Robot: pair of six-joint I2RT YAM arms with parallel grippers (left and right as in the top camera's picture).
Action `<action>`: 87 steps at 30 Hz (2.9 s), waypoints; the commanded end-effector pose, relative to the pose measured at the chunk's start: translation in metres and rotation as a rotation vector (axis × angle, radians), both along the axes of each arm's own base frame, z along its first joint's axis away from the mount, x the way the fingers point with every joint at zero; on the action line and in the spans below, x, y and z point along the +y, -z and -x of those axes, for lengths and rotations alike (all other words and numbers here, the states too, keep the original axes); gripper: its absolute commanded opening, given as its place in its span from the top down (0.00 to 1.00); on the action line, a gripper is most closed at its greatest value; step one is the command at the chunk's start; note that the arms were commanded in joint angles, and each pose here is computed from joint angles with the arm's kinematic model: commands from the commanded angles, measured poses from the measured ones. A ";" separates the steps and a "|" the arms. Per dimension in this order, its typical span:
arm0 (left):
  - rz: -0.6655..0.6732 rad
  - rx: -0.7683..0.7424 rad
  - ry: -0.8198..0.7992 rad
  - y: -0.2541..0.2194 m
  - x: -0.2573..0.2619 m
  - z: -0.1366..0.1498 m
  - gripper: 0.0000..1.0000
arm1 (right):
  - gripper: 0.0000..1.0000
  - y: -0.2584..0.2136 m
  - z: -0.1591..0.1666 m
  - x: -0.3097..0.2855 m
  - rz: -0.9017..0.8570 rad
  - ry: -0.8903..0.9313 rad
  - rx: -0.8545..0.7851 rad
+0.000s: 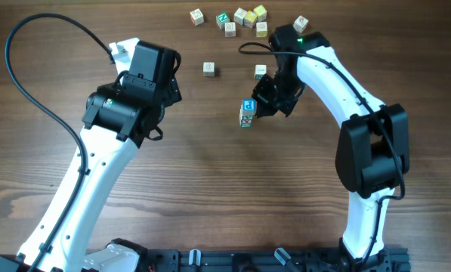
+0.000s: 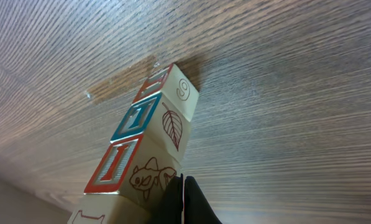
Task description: Form a tower
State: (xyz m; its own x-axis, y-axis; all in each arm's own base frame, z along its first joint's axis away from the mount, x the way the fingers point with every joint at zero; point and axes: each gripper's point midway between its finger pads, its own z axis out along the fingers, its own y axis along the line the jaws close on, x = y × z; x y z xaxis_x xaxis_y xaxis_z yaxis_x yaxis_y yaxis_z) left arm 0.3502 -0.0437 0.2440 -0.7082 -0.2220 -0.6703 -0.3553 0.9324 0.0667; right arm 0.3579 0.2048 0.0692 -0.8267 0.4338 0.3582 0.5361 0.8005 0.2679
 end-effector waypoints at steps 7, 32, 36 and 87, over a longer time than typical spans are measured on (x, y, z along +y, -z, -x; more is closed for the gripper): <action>-0.006 -0.005 0.002 -0.002 0.002 0.000 0.00 | 0.96 0.006 0.002 0.003 -0.001 0.004 0.017; -0.006 -0.005 0.002 -0.002 0.002 0.000 0.00 | 0.96 0.008 -0.023 -0.003 -0.009 0.051 -0.063; -0.006 -0.005 0.002 -0.002 0.002 0.000 0.00 | 0.96 0.006 -0.026 0.002 -0.036 0.051 -0.072; -0.006 -0.005 0.002 -0.002 0.002 0.000 0.00 | 0.96 0.001 -0.023 0.003 -0.092 0.071 -0.033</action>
State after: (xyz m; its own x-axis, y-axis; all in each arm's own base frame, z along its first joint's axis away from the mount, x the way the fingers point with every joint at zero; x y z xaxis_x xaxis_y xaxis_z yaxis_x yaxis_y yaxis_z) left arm 0.3502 -0.0437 0.2440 -0.7082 -0.2220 -0.6703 -0.3553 0.9324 0.0667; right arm 0.3830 0.2054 0.0740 -0.8213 0.4560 0.3429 0.5633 0.7435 0.3604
